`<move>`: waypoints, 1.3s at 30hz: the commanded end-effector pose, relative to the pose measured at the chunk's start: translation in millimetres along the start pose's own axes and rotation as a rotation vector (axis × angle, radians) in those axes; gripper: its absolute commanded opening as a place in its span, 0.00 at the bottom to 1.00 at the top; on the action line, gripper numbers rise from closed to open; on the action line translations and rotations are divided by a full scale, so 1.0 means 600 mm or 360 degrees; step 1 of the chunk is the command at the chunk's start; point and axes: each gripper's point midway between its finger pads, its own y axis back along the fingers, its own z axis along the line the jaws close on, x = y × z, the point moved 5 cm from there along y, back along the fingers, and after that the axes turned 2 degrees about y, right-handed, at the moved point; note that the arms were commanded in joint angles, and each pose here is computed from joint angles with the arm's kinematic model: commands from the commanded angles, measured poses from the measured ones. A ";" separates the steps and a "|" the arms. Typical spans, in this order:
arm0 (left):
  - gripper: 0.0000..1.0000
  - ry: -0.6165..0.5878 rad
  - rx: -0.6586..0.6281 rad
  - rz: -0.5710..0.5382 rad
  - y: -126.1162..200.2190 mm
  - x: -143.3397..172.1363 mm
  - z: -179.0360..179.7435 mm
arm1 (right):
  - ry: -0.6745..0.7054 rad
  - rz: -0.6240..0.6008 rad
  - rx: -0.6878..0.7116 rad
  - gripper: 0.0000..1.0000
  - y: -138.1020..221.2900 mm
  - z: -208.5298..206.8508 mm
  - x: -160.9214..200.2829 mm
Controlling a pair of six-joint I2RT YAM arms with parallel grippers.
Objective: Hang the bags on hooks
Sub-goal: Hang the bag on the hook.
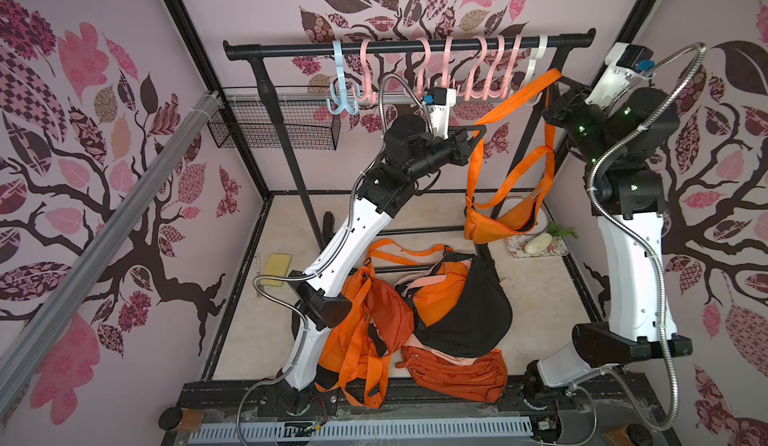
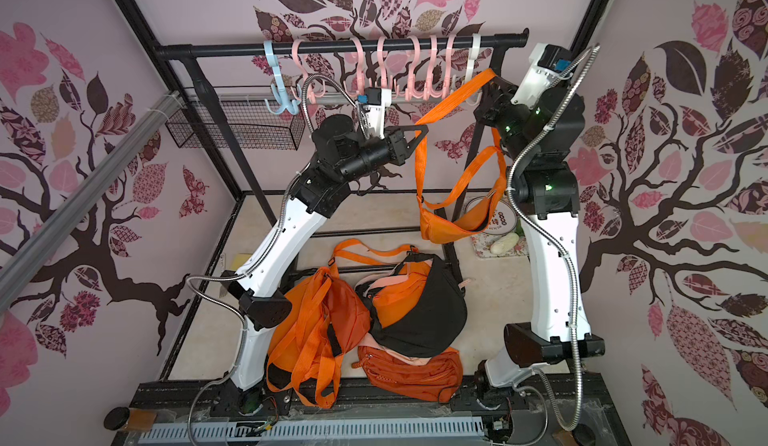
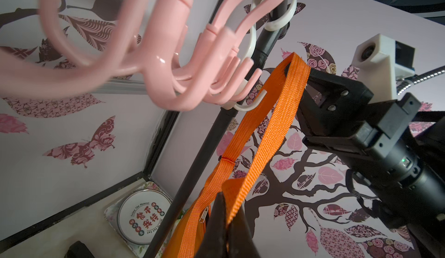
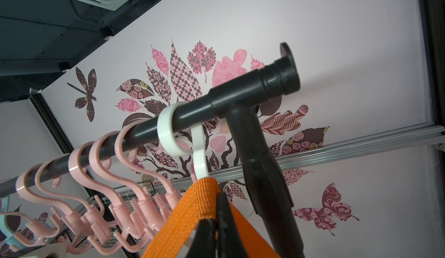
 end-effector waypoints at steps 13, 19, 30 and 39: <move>0.00 -0.0025 -0.0084 0.0085 -0.008 0.025 0.037 | -0.0141 0.0257 0.0000 0.00 -0.038 -0.019 0.050; 0.00 -0.0035 -0.0088 0.0129 -0.009 0.036 0.042 | -0.0157 0.0373 -0.0024 0.00 -0.045 -0.024 0.081; 0.00 -0.0097 -0.0144 0.0140 -0.001 0.033 0.049 | -0.0111 0.0441 0.0018 0.00 -0.046 -0.036 0.103; 0.00 -0.0087 -0.0215 0.0087 0.016 0.004 0.065 | -0.0114 0.0503 -0.0016 0.00 -0.048 -0.036 0.120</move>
